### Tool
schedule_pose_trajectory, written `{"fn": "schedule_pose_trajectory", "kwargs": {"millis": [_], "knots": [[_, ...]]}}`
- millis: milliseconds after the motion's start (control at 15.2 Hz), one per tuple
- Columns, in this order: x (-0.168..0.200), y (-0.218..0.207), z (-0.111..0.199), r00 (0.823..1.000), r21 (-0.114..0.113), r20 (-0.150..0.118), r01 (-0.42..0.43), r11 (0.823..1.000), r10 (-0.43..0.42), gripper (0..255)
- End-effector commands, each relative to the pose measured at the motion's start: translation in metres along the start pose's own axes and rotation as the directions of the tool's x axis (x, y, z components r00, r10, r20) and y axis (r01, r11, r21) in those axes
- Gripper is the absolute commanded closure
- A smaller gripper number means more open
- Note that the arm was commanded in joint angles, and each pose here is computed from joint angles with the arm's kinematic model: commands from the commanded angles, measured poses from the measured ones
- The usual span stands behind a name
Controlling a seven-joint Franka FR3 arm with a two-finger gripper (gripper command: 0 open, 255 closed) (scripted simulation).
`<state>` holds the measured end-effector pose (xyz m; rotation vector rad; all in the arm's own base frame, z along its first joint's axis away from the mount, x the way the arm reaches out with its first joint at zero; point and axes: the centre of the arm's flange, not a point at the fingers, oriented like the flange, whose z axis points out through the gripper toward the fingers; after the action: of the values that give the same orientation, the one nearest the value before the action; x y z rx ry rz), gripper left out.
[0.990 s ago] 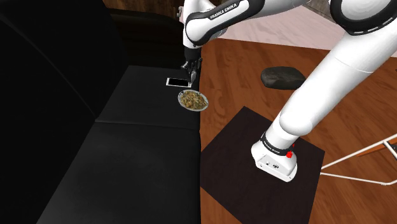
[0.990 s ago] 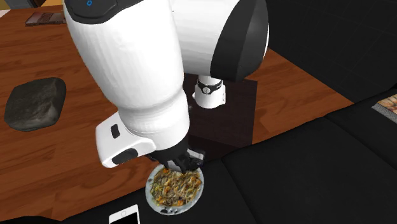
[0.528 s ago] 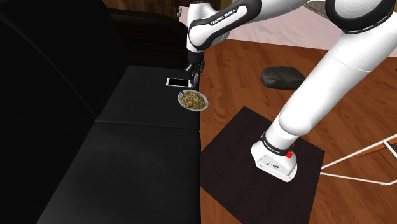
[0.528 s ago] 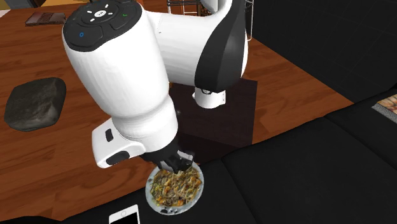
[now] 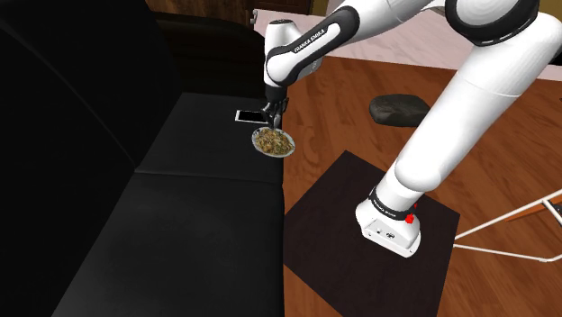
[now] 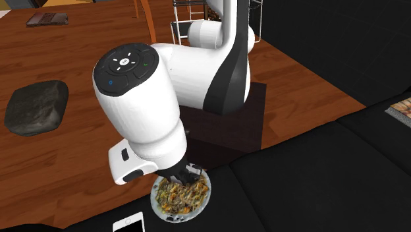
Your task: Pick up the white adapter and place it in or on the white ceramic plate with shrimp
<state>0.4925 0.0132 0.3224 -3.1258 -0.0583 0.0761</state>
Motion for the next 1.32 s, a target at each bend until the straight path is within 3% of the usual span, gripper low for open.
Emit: {"fn": "schedule_pose_trajectory", "kwargs": {"millis": [0, 528, 594, 924, 1188, 1254], "knots": [[0.002, 0.001, 0.011, 1.000, 0.000, -0.001, 0.000, 1.000, 0.000, 255], [0.002, 0.001, 0.011, 1.000, 0.000, -0.001, 0.000, 1.000, 0.000, 255], [0.002, 0.001, 0.011, 1.000, 0.000, -0.001, 0.000, 1.000, 0.000, 0], [0.002, 0.001, 0.011, 1.000, 0.000, -0.001, 0.000, 1.000, 0.000, 0], [0.002, 0.001, -0.039, 1.000, 0.000, -0.001, 0.000, 1.000, 0.000, 0], [0.002, 0.001, -0.039, 1.000, 0.000, -0.001, 0.000, 1.000, 0.000, 0]]}}
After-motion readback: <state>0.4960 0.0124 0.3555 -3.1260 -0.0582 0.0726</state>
